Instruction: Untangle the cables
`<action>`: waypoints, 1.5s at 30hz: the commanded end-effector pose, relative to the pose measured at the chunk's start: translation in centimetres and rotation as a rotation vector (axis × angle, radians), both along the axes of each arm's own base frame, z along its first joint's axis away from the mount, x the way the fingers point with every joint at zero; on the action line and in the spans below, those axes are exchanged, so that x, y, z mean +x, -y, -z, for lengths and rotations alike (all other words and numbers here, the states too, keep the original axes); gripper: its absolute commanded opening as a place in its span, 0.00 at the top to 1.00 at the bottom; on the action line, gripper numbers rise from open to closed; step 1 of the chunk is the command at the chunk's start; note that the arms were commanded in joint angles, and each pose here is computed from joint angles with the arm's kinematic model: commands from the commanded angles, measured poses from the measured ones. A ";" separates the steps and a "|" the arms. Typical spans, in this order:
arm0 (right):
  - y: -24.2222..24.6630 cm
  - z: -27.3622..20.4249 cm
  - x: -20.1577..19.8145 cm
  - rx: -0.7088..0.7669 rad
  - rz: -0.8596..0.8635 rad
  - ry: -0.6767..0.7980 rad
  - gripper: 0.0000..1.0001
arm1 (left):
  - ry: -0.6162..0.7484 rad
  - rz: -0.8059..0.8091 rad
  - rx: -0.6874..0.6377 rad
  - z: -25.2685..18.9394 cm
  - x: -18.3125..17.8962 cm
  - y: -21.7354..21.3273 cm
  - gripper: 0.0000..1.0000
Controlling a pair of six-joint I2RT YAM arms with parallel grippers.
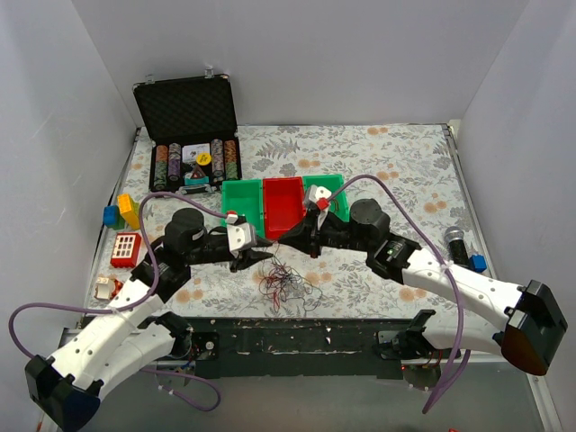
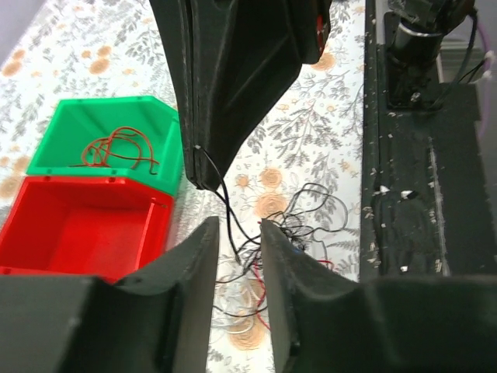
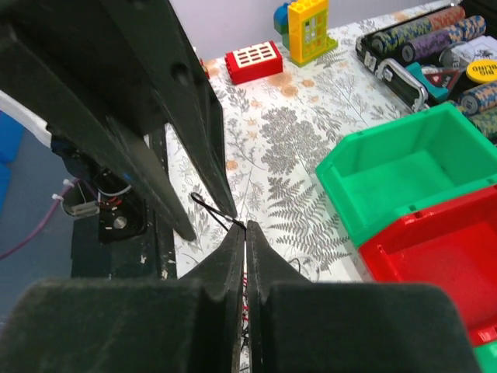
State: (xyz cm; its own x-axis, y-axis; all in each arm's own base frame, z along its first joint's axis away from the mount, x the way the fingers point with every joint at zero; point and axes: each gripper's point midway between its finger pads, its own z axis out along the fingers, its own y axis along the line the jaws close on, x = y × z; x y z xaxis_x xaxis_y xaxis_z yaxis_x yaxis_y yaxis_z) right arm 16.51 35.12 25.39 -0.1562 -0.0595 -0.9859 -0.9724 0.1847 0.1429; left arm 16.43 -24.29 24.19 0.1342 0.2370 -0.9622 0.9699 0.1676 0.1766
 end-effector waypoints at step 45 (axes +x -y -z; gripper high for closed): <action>0.3 -9.8 -1.1 0.193 -0.013 0.090 0.18 | -0.159 -0.088 -0.215 -3.7 0.9 0.8 1.00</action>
State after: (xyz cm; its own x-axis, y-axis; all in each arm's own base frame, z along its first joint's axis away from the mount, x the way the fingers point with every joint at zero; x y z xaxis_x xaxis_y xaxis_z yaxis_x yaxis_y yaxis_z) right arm 15.32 35.96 30.97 -0.1521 0.0326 -0.9878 -0.9823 0.1055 0.1547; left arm 17.24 -25.11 23.57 -0.1129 0.0813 -0.9903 0.9543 0.2864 -0.0853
